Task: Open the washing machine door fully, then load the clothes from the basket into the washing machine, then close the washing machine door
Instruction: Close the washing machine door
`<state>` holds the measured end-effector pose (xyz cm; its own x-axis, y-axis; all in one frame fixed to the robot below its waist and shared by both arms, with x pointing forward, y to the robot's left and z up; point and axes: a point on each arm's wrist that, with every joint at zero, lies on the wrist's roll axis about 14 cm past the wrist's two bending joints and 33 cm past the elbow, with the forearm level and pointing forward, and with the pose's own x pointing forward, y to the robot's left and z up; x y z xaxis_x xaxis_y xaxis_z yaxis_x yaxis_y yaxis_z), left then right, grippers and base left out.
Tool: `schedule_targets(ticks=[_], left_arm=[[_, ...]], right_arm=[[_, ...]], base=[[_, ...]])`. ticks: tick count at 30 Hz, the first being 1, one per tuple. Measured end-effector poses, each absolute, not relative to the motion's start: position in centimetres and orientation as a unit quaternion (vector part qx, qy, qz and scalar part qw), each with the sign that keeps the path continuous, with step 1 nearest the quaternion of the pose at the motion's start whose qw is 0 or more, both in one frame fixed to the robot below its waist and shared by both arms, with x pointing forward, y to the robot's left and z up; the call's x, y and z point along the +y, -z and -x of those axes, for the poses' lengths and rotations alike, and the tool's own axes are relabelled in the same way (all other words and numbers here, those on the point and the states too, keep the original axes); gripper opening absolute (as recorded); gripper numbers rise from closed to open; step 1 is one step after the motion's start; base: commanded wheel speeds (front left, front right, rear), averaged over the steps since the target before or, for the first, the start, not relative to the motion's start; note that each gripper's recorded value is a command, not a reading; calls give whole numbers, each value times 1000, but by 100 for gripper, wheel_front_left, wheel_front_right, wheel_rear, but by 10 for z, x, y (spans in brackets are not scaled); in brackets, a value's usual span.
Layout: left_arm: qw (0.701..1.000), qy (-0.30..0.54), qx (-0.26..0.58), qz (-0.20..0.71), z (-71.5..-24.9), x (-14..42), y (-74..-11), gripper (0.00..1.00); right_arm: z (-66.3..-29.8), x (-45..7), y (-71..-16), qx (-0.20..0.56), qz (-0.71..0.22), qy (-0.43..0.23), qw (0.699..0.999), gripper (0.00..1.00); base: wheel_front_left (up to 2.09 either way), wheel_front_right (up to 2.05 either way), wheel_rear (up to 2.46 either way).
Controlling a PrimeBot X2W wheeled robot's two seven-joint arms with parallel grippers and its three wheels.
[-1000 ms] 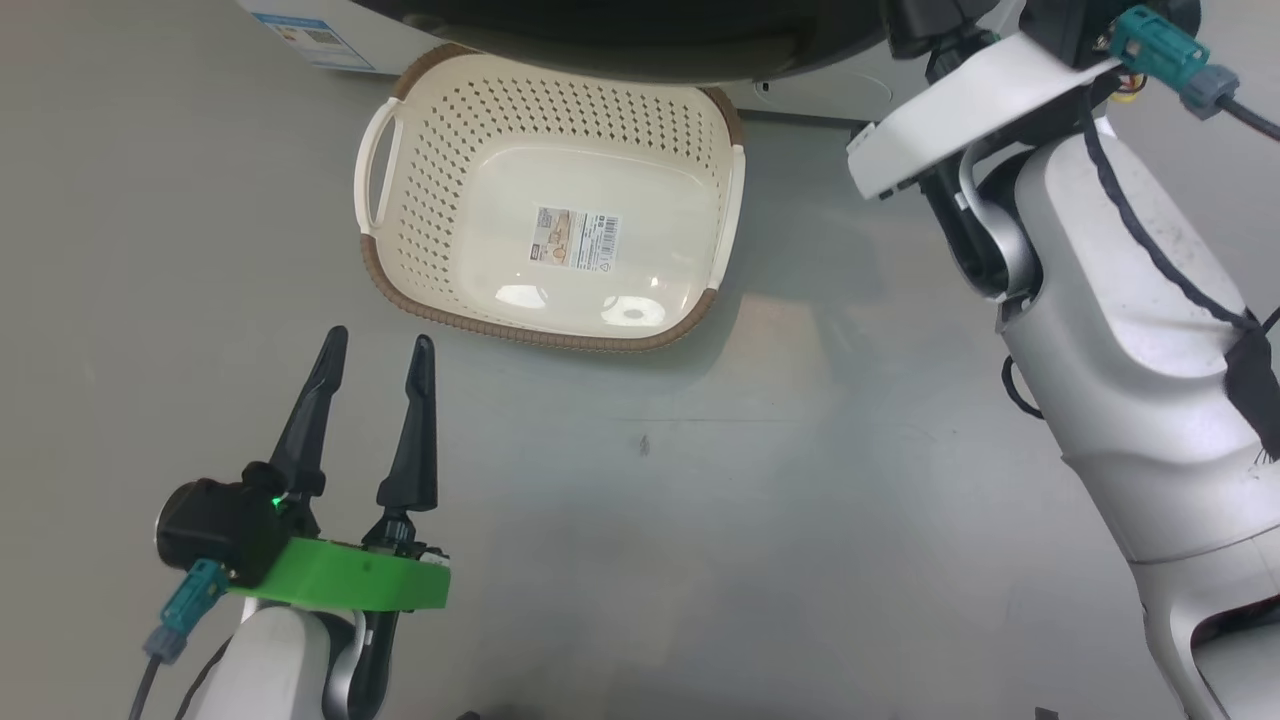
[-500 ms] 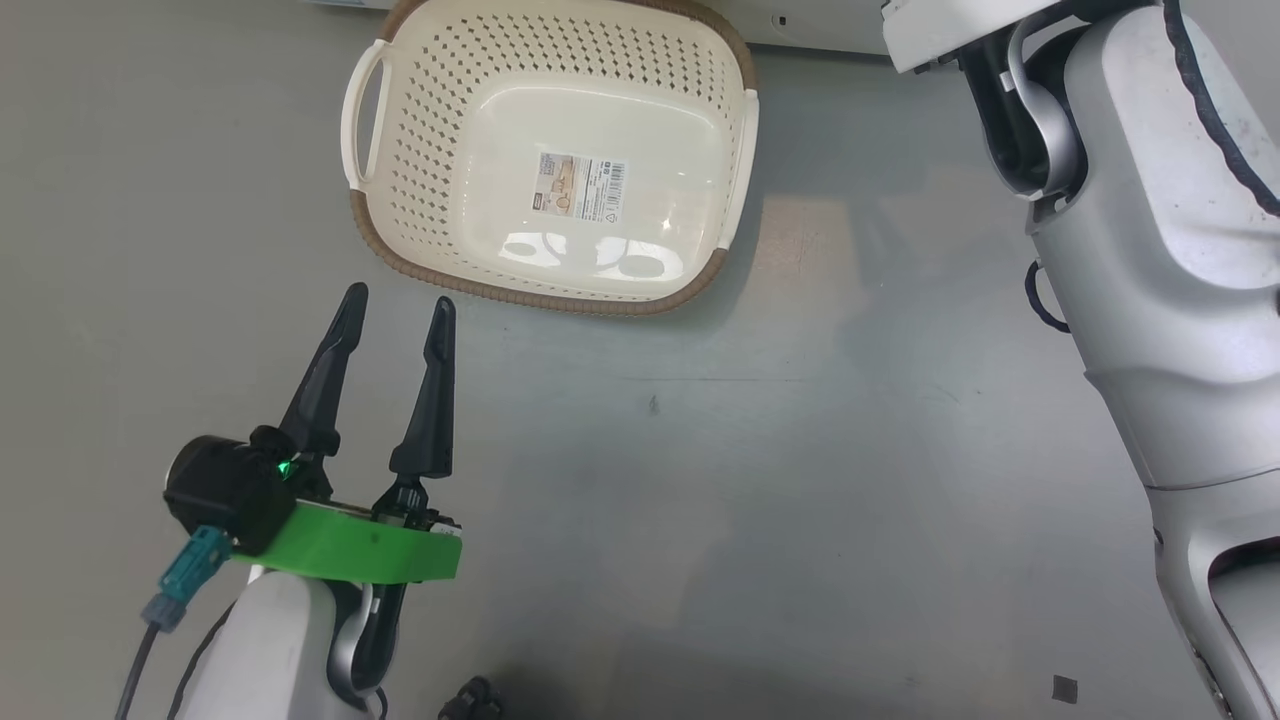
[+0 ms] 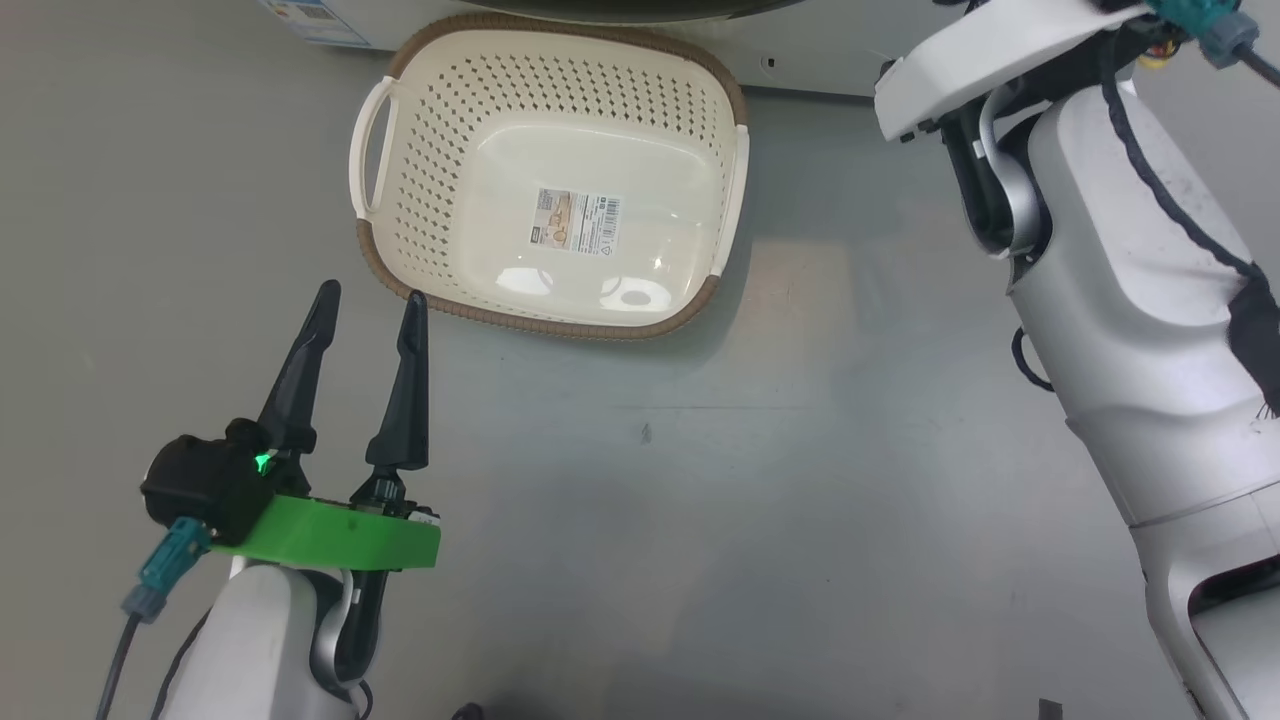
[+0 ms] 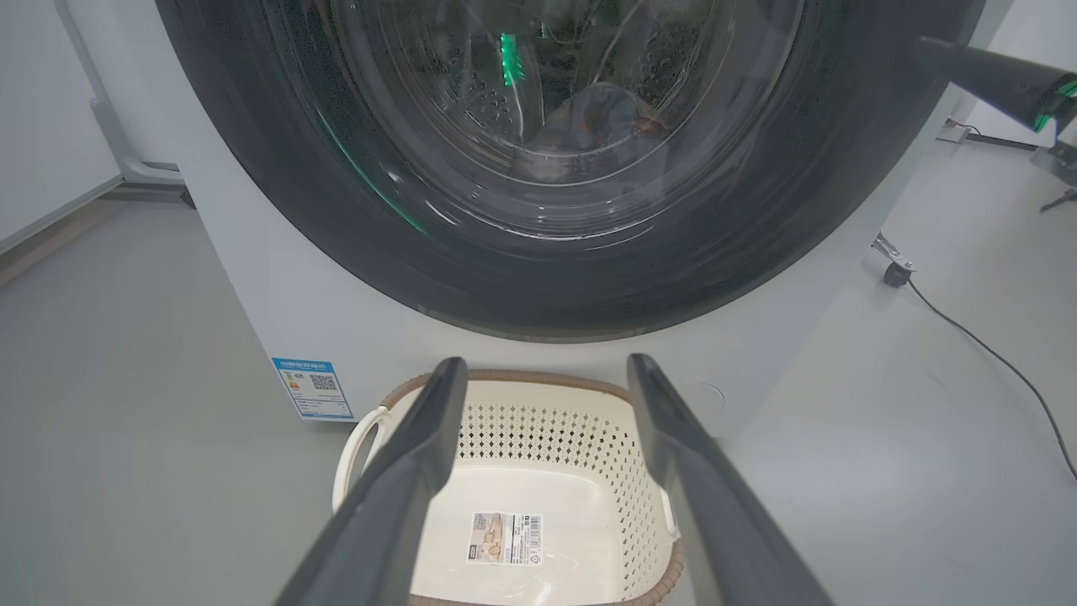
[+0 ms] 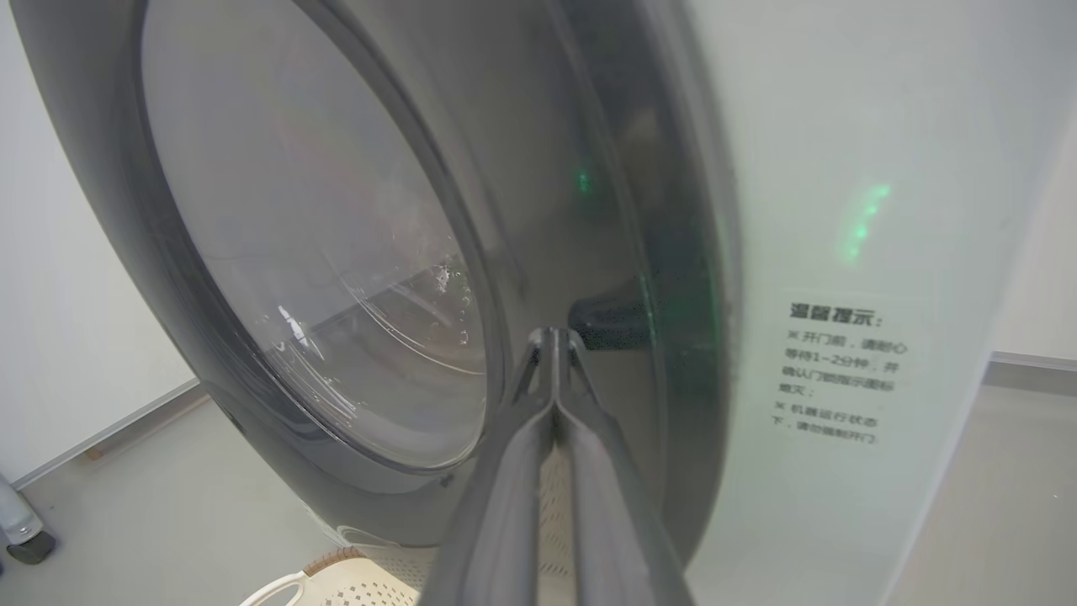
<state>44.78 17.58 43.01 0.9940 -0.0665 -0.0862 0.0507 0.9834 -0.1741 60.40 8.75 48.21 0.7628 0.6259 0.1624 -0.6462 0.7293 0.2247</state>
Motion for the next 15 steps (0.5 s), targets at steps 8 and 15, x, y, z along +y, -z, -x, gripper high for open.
schedule_targets(ticks=[8, 15], left_arm=[[996, 16, 15, 84, -446, 187, -454, 100], [997, 17, 10, 81, -432, 187, -463, 100]], right_arm=[[-572, 85, -470, -2, -122, -354, 927, 0], [-546, 69, -465, 26, -117, -340, 933, 0]], base=[[0, 0, 0], [0, 0, 0]])
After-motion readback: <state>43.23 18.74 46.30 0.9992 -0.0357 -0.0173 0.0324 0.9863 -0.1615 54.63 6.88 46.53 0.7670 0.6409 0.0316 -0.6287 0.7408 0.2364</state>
